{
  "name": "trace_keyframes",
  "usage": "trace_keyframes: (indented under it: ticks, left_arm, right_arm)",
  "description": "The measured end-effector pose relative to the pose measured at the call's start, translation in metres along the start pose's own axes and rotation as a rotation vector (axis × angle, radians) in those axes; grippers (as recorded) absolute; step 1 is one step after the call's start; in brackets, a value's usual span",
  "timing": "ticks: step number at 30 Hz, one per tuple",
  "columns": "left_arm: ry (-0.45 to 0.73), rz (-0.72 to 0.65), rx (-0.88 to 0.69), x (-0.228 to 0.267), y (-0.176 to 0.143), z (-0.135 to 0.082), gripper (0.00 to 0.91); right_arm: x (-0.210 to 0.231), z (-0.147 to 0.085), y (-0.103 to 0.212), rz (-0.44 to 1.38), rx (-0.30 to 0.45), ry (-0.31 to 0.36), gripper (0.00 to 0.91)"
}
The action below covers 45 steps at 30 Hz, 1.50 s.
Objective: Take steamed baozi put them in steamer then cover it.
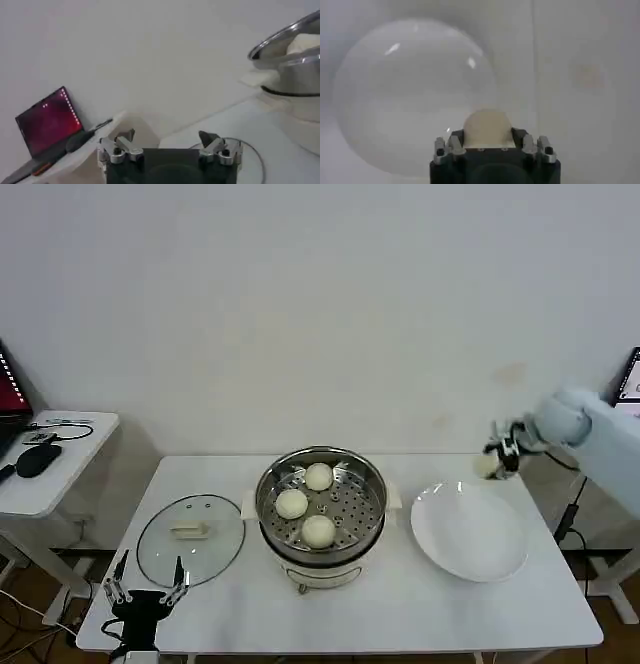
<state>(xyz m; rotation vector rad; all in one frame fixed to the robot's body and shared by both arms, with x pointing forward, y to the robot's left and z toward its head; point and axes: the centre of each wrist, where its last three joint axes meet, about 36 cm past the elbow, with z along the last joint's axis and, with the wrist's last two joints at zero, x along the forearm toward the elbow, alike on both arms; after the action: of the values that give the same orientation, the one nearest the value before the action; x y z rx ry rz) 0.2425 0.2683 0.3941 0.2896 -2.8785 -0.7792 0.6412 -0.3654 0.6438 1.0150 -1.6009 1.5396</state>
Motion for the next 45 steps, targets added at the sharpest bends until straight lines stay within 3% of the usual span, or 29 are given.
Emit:
trace_keyframes:
  ticks: [5, 12, 19, 32, 45]
  left_arm:
    - [-0.003, -0.004, 0.003, -0.003, 0.0, -0.001, 0.907]
    - [-0.006, -0.015, 0.007, -0.007, 0.001, -0.003, 0.907]
    - [-0.016, -0.021, 0.018, -0.007, 0.001, -0.008, 0.907]
    - [-0.014, -0.032, 0.01, -0.003, 0.004, -0.006, 0.907]
    - [-0.022, -0.035, 0.012, -0.004, 0.005, -0.009, 0.907]
  right_arm:
    - [0.028, -0.058, -0.011, 0.022, 0.074, -0.064, 0.645]
    - [0.042, -0.137, -0.004, -0.006, 0.149, -0.154, 0.645]
    - [0.033, -0.189, 0.01, -0.068, 0.12, -0.207, 0.655]
    - [-0.01, -0.244, 0.034, -0.161, 0.048, -0.191, 0.655]
    - [-0.046, -0.253, 0.052, -0.219, 0.036, -0.146, 0.645]
